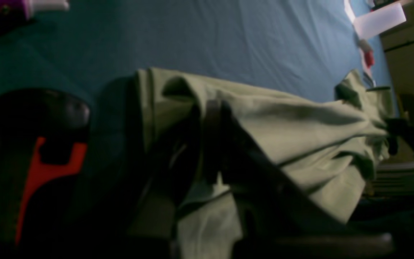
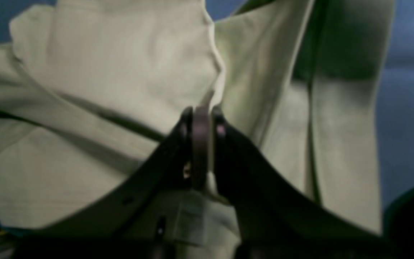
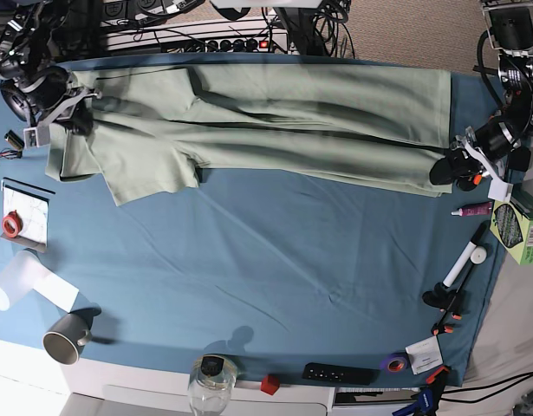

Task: Fold the T-shirt properly
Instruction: 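Pull both hem corners over toward the shoulder edge, folding the shirt lengthwise, then release the hem and move the right gripper to the shirt's end, then fold the shirt end at the right gripper inward over the shirt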

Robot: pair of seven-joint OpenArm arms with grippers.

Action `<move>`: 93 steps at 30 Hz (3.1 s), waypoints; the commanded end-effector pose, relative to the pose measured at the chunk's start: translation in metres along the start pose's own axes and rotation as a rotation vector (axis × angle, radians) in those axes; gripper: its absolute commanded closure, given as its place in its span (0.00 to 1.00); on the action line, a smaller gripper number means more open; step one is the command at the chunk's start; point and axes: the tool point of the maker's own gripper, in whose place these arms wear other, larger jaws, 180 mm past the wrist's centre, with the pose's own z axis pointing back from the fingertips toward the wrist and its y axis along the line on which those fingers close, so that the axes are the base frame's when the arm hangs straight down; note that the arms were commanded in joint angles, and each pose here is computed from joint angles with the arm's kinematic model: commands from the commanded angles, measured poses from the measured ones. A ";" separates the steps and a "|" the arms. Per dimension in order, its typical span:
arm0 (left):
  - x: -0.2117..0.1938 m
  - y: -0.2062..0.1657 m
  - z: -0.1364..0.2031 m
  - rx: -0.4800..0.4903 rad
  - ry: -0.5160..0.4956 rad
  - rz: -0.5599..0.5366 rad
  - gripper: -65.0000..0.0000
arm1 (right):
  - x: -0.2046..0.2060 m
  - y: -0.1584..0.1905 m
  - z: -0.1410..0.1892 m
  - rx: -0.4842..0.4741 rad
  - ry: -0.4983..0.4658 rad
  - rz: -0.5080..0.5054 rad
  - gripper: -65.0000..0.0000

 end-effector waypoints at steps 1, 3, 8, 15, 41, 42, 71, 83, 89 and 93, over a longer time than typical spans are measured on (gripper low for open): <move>0.002 -0.004 0.000 -0.015 -0.001 0.001 1.00 | 0.014 -0.002 0.004 -0.005 -0.045 0.018 1.00; 0.000 -0.005 -0.001 -0.017 -0.001 0.004 1.00 | 0.010 0.001 0.003 -0.004 -0.043 0.007 1.00; -0.002 -0.004 -0.002 -0.015 0.009 0.003 0.85 | 0.006 0.004 0.001 -0.001 -0.041 -0.007 0.94; -0.003 -0.003 -0.002 -0.008 0.017 -0.003 0.68 | 0.012 0.001 0.001 -0.016 -0.066 0.006 0.65; 0.029 -0.056 -0.001 -0.041 -0.002 -0.295 0.54 | 0.085 -0.012 -0.017 -0.070 -0.316 -0.136 0.66; 0.029 -0.056 -0.001 -0.041 -0.004 -0.295 0.54 | 0.080 -0.009 -0.031 -0.044 -0.294 -0.167 0.66; 0.023 -0.054 0.001 -0.036 0.007 -0.287 0.54 | 0.116 0.072 -0.037 0.310 -0.320 -0.150 1.00; 0.024 -0.055 0.000 -0.039 -0.001 -0.284 0.54 | 0.060 0.128 0.012 0.361 -0.261 -0.121 1.00; 0.024 -0.056 -0.001 -0.042 -0.005 -0.281 0.54 | 0.030 0.163 0.006 0.461 -0.158 -0.125 1.00; 0.023 -0.058 -0.003 -0.049 -0.015 -0.273 0.54 | 0.010 0.199 0.003 0.565 -0.072 -0.111 1.00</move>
